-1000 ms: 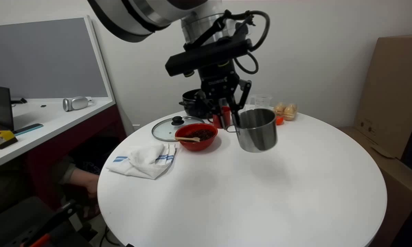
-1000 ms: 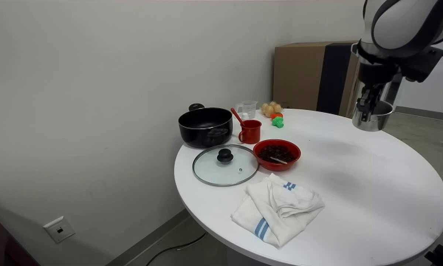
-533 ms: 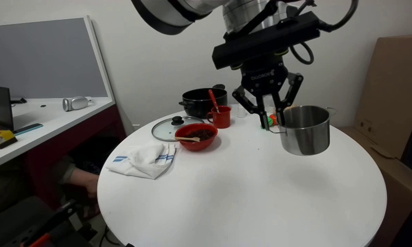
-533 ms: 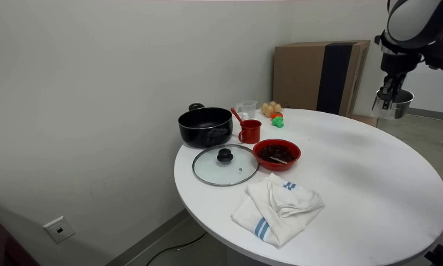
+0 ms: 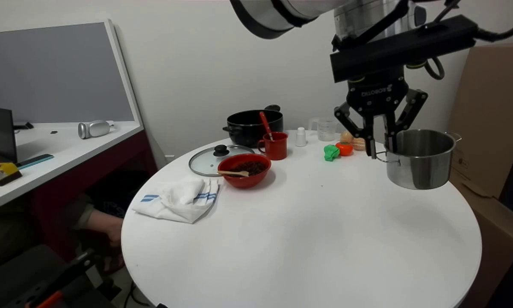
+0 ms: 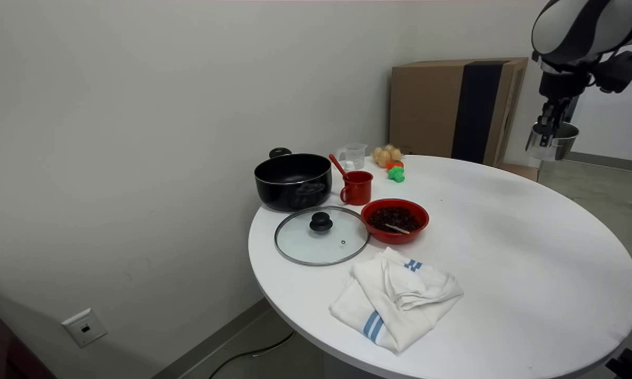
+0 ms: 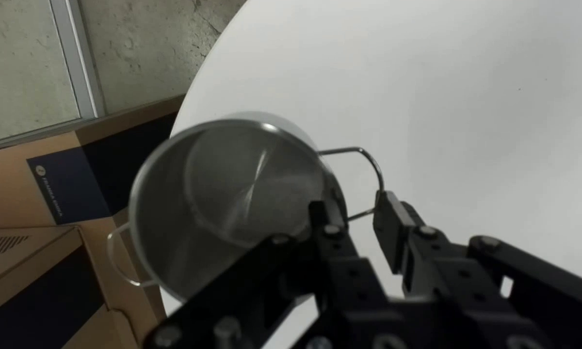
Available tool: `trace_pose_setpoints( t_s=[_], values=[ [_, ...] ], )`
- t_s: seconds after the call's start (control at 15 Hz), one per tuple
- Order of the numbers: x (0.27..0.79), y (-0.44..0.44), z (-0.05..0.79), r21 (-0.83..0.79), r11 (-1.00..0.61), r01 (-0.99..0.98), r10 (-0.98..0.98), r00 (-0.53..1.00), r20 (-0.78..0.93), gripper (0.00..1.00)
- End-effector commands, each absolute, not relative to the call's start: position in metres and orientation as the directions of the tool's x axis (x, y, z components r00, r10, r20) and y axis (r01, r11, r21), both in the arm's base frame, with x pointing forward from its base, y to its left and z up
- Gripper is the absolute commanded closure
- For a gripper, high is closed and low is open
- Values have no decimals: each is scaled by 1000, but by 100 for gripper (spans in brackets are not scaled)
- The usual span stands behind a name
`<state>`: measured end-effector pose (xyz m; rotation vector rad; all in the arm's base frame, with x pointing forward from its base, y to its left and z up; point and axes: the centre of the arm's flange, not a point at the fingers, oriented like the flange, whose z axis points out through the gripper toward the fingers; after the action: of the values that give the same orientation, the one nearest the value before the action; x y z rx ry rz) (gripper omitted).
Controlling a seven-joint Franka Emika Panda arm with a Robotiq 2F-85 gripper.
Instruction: Move the silver pot to the right side of the table, use the white and blue towel to wipe the table
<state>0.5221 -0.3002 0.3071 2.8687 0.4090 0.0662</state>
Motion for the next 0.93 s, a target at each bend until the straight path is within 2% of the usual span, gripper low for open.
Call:
trace_pose_setpoints(
  t_s=[0.0,0.4,0.87],
  values=[
    [568,-324,292,195,-932,306,308,951,-21,94],
    [591,-334,229,118,-941,316,308,948,-86,94],
    [582,-347,176,109,-942,316,301,944,-137,94]
  ],
)
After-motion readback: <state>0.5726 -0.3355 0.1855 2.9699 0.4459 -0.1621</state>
